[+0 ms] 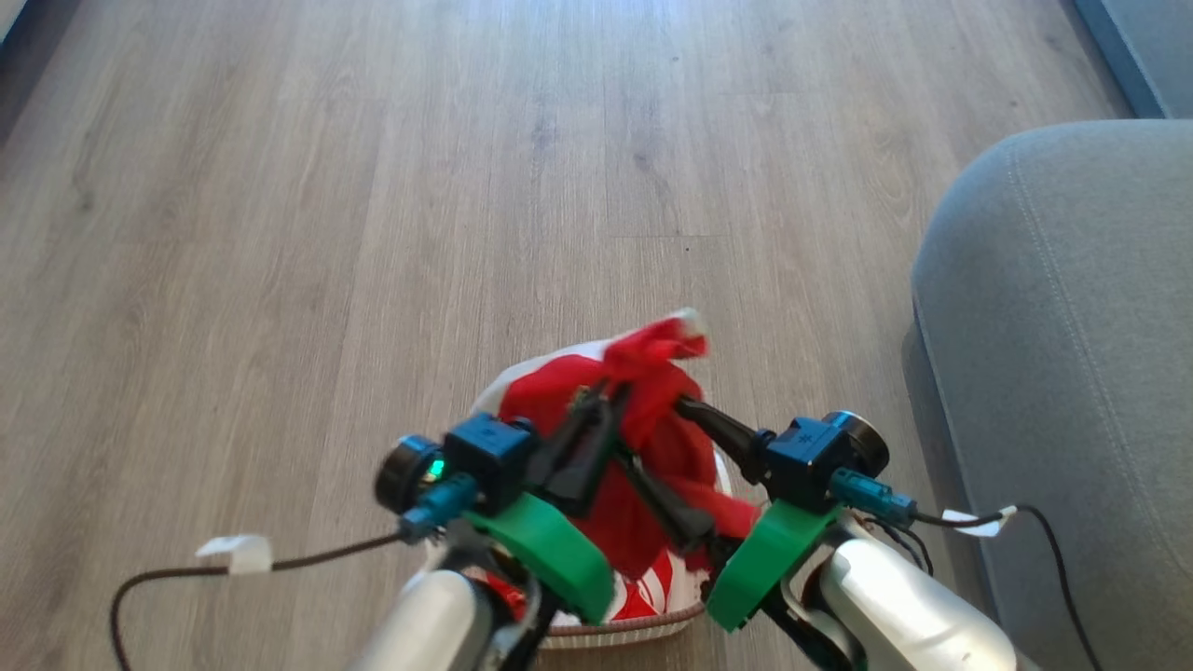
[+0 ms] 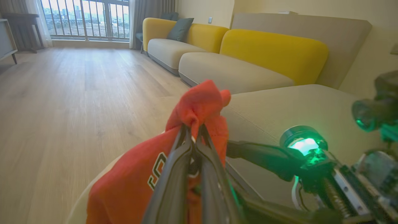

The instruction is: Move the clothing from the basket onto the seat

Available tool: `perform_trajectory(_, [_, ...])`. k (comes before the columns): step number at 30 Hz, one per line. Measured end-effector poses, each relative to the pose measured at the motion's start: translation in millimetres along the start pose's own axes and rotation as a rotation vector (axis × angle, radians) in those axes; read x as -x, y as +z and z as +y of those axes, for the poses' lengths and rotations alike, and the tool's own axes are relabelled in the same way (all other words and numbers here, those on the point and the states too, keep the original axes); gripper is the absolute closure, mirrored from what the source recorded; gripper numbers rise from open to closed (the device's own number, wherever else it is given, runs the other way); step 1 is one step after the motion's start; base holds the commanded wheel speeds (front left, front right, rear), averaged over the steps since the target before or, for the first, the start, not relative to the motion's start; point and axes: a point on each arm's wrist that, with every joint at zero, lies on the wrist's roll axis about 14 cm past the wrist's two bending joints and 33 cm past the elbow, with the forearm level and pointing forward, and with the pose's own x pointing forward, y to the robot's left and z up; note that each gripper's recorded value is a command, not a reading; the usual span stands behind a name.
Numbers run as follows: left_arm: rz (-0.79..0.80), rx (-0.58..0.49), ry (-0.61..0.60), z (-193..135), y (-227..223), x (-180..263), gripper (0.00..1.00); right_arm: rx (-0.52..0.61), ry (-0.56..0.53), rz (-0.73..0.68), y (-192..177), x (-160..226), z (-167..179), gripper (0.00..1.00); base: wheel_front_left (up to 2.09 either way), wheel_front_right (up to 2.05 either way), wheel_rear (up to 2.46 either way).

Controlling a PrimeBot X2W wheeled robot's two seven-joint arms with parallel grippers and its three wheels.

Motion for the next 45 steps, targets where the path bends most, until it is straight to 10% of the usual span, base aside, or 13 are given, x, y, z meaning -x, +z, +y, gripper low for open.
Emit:
perform_trajectory(6, [-0.008,0.037,-0.073,-25.8,5.8,0.5,1.0,-0.031,-0.012,0.026,-8.5,-1.0,-4.8,0.0,0.0,0.0,0.0])
perform_trajectory(8, [-0.006,0.049,-0.088,-31.3,5.8,0.5,1.0,-0.062,-0.018,0.029,-10.5,-0.7,-5.2,0.87,0.0,0.0,0.0])
perform_trajectory(9, [-0.005,0.055,-0.091,-32.6,5.7,0.5,1.0,-0.08,-0.019,0.03,-11.2,-0.6,-4.5,1.0,0.0,0.0,0.0])
perform_trajectory(14, [0.001,0.066,-0.089,-33.5,4.2,-1.8,0.92,-0.13,-0.035,0.032,-13.0,2.8,-8.0,1.0,0.0,0.0,0.0])
perform_trajectory(16, [-0.001,0.068,-0.087,-33.2,3.8,-3.3,0.6,-0.129,-0.048,0.03,-11.6,6.0,-13.7,1.0,0.0,0.0,0.0])
perform_trajectory(18, [0.001,0.068,-0.084,-31.9,0.4,-4.7,0.0,-0.122,-0.068,0.024,-9.4,9.6,-21.2,1.0,0.0,0.0,0.0])
perform_trajectory(29, [0.054,0.092,-0.113,-37.1,-39.0,-14.7,0.0,-0.044,-0.3,-0.057,23.0,56.1,-97.7,1.0,0.0,0.0,0.0])
perform_trajectory(45, [0.155,0.165,-0.458,-135.1,-78.6,-36.6,0.0,0.062,-0.718,-0.077,43.4,187.2,-175.2,1.0,0.0,0.0,0.0])
